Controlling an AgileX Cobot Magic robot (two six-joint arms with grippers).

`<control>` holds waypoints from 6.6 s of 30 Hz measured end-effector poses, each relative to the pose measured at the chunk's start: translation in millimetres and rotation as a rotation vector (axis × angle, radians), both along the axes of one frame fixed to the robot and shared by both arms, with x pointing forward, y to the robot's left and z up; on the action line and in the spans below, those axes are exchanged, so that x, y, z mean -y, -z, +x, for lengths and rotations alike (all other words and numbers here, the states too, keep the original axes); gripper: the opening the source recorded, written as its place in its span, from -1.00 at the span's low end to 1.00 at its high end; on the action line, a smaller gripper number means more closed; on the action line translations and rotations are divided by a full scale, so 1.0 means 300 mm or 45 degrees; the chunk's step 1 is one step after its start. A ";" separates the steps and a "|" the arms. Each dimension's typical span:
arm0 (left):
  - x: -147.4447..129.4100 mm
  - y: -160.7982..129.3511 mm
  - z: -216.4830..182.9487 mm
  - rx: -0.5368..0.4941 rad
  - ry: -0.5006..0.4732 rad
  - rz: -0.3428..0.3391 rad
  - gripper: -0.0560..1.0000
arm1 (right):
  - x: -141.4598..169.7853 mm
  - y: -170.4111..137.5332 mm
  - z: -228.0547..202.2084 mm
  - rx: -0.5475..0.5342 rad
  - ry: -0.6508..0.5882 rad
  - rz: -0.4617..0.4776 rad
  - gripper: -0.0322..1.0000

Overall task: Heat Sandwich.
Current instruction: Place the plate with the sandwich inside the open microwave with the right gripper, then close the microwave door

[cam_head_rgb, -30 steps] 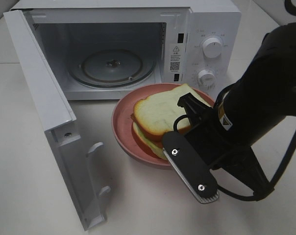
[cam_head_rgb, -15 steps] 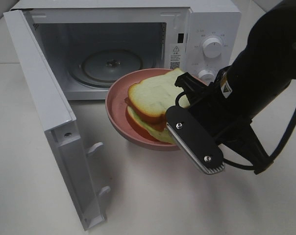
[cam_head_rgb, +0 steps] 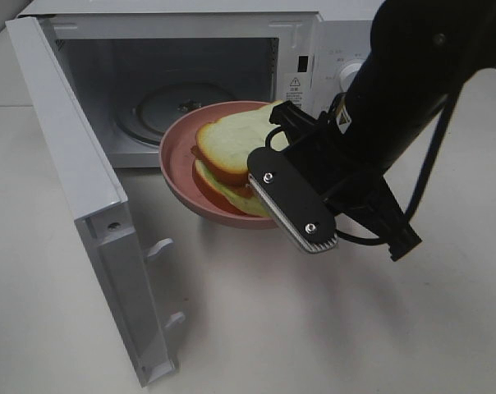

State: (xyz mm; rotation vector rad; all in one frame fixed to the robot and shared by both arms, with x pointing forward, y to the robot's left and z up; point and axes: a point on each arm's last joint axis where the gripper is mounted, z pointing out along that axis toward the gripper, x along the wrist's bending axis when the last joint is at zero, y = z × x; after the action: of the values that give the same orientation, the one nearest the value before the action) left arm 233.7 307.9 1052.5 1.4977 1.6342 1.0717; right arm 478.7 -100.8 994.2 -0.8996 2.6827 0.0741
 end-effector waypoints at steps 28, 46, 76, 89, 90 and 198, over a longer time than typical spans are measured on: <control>0.000 0.000 0.000 0.000 0.000 0.000 0.95 | -0.144 0.019 0.169 -0.026 0.028 -0.012 -0.89; 0.000 0.000 0.000 0.000 0.000 0.000 0.95 | -0.212 0.039 0.249 -0.022 0.073 0.010 -0.89; 0.000 0.000 0.000 0.000 0.000 0.000 0.95 | -0.337 0.074 0.401 -0.024 0.240 0.058 -0.89; 0.000 0.000 0.000 0.000 0.000 0.000 0.95 | -0.370 0.105 0.459 0.005 0.347 0.061 -0.88; 0.000 0.000 0.000 0.000 0.000 0.000 0.95 | -0.374 0.104 0.464 0.010 0.355 0.069 -0.88; 0.000 0.000 0.000 0.000 0.000 0.000 0.95 | -0.146 0.056 0.238 0.128 0.580 0.397 0.55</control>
State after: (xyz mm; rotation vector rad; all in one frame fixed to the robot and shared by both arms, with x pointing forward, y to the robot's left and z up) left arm 233.7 307.9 1052.5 1.4977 1.6342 1.0717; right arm 550.1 -57.1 977.4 -0.1869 2.6106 0.3228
